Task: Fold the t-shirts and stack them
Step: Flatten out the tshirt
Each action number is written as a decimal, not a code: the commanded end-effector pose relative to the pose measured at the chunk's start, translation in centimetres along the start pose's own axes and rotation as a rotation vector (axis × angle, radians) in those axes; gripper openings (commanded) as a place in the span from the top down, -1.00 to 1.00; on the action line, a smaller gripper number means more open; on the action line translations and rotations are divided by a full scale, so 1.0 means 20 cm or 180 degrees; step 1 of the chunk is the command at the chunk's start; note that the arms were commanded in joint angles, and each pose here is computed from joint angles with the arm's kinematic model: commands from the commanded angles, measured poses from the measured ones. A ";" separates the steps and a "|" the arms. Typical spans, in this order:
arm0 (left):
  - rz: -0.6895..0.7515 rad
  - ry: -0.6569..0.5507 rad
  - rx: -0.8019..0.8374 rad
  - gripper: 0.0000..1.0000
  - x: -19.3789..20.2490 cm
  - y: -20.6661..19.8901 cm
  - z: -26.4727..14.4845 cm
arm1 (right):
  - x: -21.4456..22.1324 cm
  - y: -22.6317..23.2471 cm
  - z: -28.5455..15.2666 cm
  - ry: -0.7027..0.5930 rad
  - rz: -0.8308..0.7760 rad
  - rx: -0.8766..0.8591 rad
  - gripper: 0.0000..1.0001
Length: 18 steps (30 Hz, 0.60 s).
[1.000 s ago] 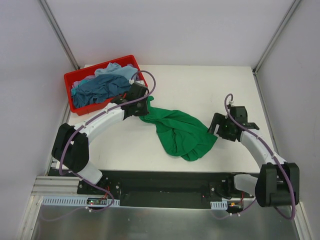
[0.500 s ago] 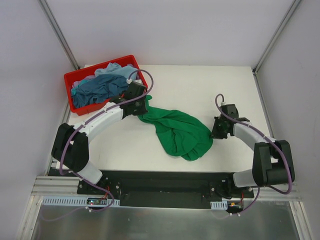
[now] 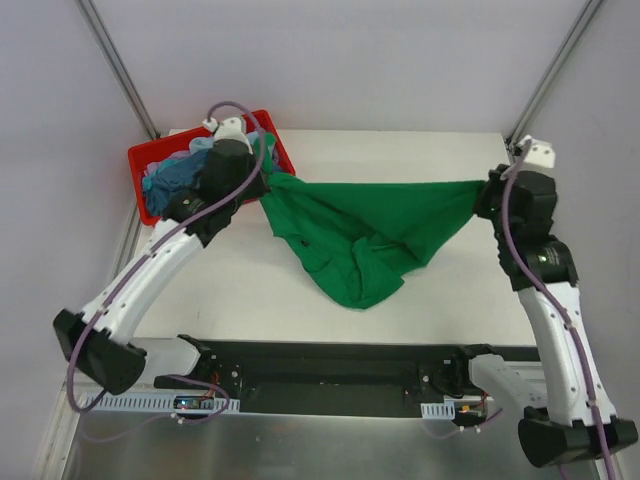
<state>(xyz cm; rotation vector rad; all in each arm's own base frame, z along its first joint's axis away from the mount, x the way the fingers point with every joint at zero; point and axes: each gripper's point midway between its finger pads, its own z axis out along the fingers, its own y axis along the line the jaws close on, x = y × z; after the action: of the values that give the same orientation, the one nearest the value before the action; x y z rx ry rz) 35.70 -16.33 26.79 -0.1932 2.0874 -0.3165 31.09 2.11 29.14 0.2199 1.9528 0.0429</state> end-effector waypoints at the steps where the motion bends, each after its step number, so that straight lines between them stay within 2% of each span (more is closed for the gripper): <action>1: -0.0141 -0.1072 0.0093 1.00 -0.51 0.02 -0.43 | -0.39 -0.19 -0.33 -0.0772 -0.0112 0.0530 0.99; 5: -0.0100 -0.1446 0.0801 1.00 -0.66 -0.10 -0.76 | -0.65 -0.15 -0.62 -0.1325 -0.0032 0.0247 0.99; 11: 0.0084 -0.1826 0.1970 1.00 -0.73 -0.28 -1.26 | -0.88 -0.05 -1.02 -0.1806 -0.0090 -0.0320 0.99; 14: 0.0170 -0.1972 0.2332 1.00 -0.76 -0.33 -1.44 | -0.96 -0.07 -1.19 -0.2034 -0.0097 -0.0337 0.99; 18: 0.0228 -0.2035 0.2582 1.00 -0.83 -0.41 -1.54 | -1.04 -0.13 -1.31 -0.2226 -0.0108 -0.0168 0.99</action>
<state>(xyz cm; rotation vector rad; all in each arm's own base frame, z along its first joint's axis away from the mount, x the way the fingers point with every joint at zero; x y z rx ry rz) 19.21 -14.58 53.90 0.1448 1.3366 -0.8531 16.02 -0.33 56.09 0.1160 1.2996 0.0961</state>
